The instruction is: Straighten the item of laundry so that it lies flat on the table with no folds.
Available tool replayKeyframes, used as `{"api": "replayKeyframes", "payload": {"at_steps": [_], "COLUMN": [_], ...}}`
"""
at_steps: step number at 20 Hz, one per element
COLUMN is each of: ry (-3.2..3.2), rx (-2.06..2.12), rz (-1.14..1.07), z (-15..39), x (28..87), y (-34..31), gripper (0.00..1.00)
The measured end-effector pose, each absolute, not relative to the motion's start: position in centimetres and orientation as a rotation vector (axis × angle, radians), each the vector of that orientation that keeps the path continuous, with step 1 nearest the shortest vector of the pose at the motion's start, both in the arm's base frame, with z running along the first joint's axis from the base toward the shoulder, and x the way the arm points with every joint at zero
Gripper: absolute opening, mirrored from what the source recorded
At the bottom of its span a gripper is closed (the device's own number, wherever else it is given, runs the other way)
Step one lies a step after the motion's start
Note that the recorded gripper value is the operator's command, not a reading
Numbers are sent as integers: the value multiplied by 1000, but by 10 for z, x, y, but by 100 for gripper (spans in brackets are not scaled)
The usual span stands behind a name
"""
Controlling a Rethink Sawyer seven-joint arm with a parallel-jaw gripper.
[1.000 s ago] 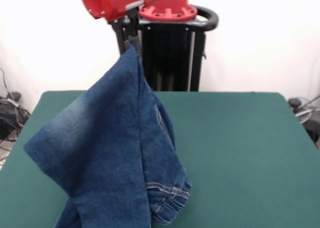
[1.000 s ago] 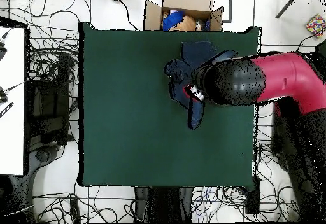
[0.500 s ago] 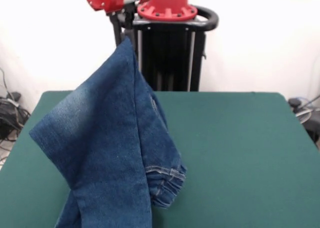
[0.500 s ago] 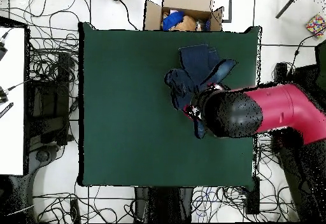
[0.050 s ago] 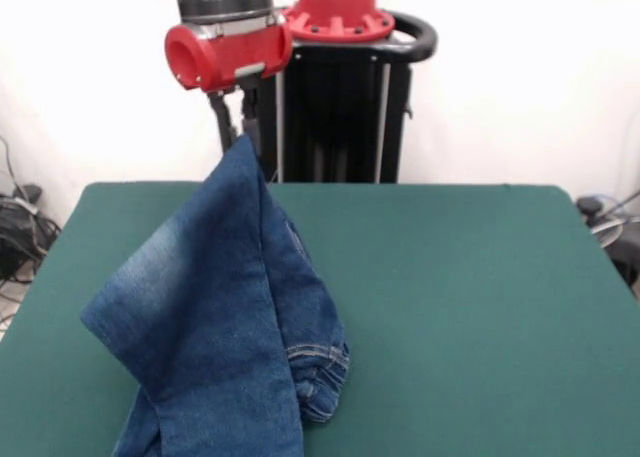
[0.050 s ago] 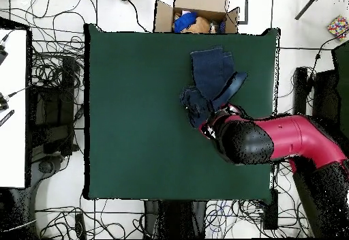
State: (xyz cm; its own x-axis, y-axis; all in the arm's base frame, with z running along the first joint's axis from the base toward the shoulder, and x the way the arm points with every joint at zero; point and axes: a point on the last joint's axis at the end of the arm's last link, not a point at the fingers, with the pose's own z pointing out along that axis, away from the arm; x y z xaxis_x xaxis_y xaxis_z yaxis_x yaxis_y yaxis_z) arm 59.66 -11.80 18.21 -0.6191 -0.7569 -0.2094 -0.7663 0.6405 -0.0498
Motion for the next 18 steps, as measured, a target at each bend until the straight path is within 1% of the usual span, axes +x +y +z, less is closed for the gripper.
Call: {"api": "replayKeyframes", "payload": {"at_steps": [11,18], "ry": [2691,2689], "rx": [-1249,-1283], "rz": [72,43], "z": [168,165], "x": [588,611], "y": [-115,-89], "gripper": [100,100]}}
